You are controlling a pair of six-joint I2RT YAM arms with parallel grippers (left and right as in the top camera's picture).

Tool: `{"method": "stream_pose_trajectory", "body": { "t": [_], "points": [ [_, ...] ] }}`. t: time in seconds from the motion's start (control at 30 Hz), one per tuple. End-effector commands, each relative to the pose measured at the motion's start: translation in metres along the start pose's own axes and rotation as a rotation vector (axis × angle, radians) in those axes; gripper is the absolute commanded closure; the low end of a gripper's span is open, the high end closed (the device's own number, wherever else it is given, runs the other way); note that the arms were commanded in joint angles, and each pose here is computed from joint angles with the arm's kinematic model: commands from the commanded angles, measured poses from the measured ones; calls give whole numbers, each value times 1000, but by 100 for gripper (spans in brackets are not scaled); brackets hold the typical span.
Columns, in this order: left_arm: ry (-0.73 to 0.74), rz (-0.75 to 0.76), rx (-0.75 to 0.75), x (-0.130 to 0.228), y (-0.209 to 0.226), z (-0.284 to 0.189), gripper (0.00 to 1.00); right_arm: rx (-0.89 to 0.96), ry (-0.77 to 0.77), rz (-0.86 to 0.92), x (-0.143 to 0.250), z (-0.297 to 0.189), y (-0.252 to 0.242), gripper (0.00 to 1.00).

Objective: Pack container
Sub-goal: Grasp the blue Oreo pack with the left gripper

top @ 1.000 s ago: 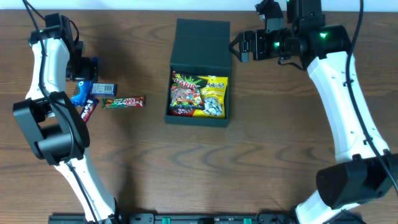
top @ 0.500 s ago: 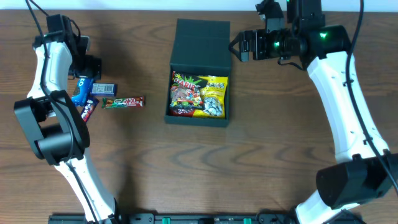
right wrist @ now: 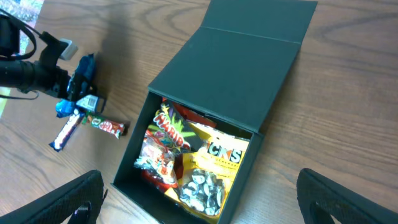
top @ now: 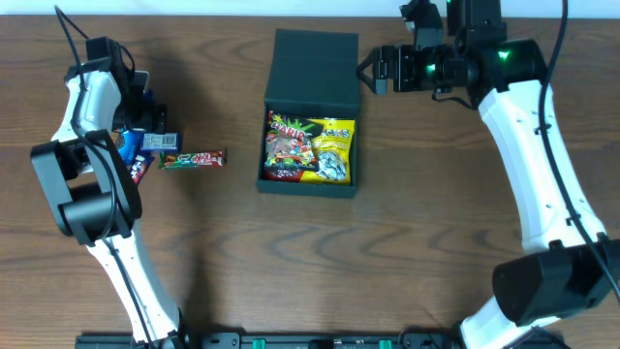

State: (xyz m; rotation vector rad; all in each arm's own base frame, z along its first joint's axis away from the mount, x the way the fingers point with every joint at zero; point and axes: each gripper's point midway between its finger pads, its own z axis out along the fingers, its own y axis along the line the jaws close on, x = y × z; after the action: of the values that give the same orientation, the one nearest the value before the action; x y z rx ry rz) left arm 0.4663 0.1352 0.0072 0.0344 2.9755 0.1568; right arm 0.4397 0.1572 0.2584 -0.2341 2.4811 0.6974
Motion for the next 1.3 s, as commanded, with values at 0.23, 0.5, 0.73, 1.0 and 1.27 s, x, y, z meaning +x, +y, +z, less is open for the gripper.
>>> {"method": "stream_pose_trajectory", "body": {
  "t": [0.23,0.5,0.73,1.0,1.27],
  "points": [
    [9,-26,8,2,-2,5,39,-16,-10,-9,-3,-2,11,2],
    [19,-74,-5,5,0,5,54,-16,-9,-9,-3,-2,11,2],
    [21,-119,-4,5,0,4,58,-16,-9,-9,-3,-2,11,2],
    [0,-243,-9,-8,5,-16,60,-16,-10,-9,-3,-2,11,2],
    [-106,-269,-50,-51,10,-99,67,-4,-23,4,-6,-8,3,2]
  ]
}}
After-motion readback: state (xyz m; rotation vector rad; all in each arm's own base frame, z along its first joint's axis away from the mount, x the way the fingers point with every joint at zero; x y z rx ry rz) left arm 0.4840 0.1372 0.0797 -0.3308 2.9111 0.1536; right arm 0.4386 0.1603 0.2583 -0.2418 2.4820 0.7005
